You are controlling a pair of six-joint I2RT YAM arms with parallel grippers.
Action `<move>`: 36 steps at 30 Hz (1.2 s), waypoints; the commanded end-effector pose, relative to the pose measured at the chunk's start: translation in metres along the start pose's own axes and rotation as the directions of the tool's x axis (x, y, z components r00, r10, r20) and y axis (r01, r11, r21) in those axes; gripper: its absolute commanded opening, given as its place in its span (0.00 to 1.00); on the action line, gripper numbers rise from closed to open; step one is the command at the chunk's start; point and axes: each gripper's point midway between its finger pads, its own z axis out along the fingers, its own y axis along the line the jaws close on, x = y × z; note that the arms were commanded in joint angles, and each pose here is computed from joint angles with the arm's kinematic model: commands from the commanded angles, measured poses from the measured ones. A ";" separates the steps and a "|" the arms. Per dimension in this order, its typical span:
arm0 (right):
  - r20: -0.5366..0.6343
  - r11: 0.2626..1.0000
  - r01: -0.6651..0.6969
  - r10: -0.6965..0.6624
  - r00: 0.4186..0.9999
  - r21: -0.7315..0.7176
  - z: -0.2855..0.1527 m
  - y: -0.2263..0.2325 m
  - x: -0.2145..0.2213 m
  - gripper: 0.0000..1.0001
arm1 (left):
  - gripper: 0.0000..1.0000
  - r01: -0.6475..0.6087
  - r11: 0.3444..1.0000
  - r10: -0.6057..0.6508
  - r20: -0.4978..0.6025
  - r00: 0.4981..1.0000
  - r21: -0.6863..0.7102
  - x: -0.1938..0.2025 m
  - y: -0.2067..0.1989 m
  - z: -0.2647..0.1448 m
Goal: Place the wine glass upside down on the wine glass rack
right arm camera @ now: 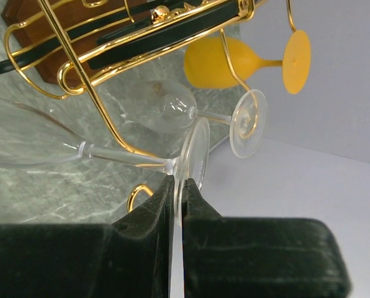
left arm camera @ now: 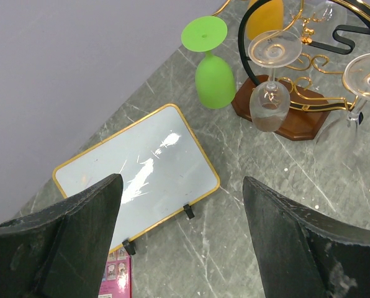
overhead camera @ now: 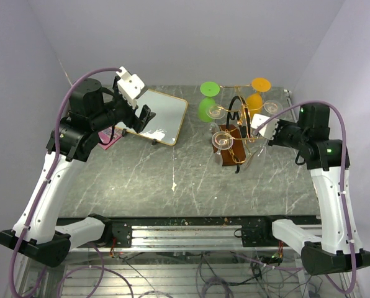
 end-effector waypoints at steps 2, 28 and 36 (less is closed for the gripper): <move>-0.091 0.990 0.133 -0.129 0.987 0.040 -0.002 -0.015 0.013 0.00 | 0.88 -0.022 1.000 0.022 0.019 1.000 0.021 -0.004 -0.004 -0.002; -0.314 0.985 0.159 -0.131 0.940 0.065 -0.013 -0.019 0.049 0.00 | 0.89 -0.034 0.999 0.033 0.012 0.999 0.023 -0.001 -0.005 -0.001; -0.307 0.989 0.140 -0.119 0.944 0.048 -0.016 -0.011 0.049 0.00 | 0.89 -0.035 0.999 0.035 0.011 0.999 0.027 -0.001 -0.005 -0.001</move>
